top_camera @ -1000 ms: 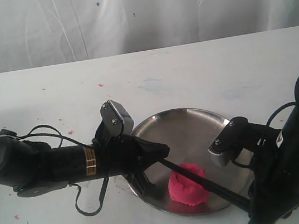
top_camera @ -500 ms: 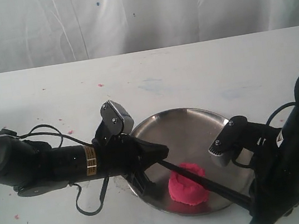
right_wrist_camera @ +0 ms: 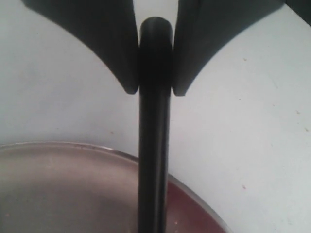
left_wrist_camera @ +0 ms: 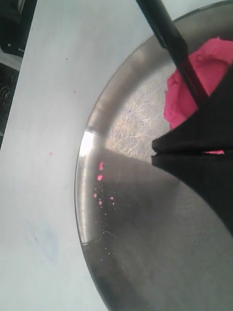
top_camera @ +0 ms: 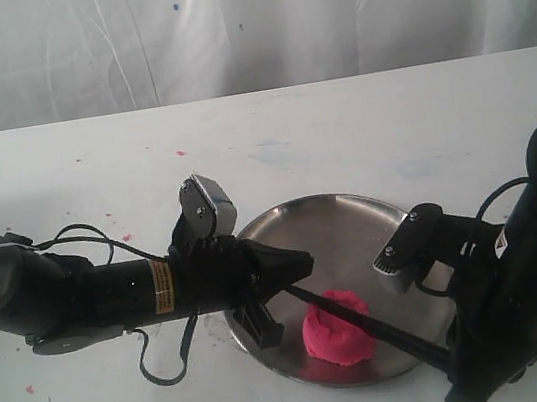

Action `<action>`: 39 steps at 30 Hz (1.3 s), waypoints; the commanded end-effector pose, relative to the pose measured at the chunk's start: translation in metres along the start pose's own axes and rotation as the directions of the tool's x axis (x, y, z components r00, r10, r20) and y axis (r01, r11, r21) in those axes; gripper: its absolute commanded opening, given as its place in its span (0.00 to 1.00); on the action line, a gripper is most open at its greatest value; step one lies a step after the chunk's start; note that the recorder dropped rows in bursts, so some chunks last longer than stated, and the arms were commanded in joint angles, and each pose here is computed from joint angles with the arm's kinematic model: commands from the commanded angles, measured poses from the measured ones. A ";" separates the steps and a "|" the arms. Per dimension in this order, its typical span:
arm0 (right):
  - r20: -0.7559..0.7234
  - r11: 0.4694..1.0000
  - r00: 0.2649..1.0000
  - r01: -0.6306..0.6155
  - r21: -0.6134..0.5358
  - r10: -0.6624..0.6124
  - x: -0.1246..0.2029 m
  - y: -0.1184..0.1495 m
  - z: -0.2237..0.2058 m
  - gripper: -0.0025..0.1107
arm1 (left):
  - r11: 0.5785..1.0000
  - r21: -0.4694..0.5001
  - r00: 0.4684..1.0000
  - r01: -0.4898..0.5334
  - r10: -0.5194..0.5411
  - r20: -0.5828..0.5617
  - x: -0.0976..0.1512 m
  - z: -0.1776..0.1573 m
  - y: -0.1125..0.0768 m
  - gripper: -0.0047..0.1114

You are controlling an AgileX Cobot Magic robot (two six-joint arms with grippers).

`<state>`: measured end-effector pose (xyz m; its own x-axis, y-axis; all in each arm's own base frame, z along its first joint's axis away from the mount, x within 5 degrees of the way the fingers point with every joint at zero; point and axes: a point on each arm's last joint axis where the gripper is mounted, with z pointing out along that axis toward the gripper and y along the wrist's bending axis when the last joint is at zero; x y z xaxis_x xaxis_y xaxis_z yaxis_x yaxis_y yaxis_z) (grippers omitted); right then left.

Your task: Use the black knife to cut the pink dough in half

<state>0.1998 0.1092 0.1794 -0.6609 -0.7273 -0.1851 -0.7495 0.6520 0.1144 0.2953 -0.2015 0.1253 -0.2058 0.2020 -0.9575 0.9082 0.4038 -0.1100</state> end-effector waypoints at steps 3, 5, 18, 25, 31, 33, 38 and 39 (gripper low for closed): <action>0.020 1.000 1.000 0.005 0.008 -0.005 -0.005 0.000 -0.008 0.02 | 1.000 0.007 1.000 -0.006 0.006 0.021 -0.004 0.000 -0.001 0.04; 0.023 1.000 1.000 0.006 0.008 -0.006 -0.004 0.001 -0.010 0.02 | 1.000 0.007 1.000 -0.006 0.006 0.021 -0.004 0.000 -0.001 0.04; -0.038 1.000 0.999 -0.006 0.006 0.007 0.007 0.002 -0.004 0.02 | 1.000 0.008 1.000 -0.011 0.011 0.008 -0.003 0.000 -0.001 0.04; -0.052 0.999 0.998 -0.016 0.029 0.017 0.008 0.000 -0.002 0.02 | 1.000 -0.026 0.998 -0.012 0.011 -0.057 0.003 -0.001 0.002 0.04; -0.042 0.999 0.999 -0.018 0.032 0.019 0.007 0.000 -0.002 0.02 | 0.999 -0.051 0.995 -0.014 0.009 -0.101 0.007 -0.001 0.004 0.04; -0.037 0.999 0.999 -0.024 0.028 0.025 0.007 0.000 -0.002 0.02 | 0.999 -0.045 0.996 -0.014 0.009 -0.091 0.006 -0.001 0.004 0.04; -0.026 0.999 0.998 -0.052 -0.001 0.052 0.006 0.003 -0.002 0.02 | 0.999 -0.036 0.998 -0.010 0.008 -0.067 0.004 -0.001 0.003 0.04; -0.029 0.999 0.998 -0.052 -0.002 0.052 0.006 0.003 -0.002 0.02 | 0.999 -0.035 0.998 -0.010 0.008 -0.065 0.004 -0.001 0.003 0.04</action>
<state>0.1948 0.1050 0.1811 -0.6889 -0.7102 -0.1451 -0.7247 0.6794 0.1151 0.2974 -0.1980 0.1178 -0.2369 0.2735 -0.9322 0.8911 0.4435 -0.0963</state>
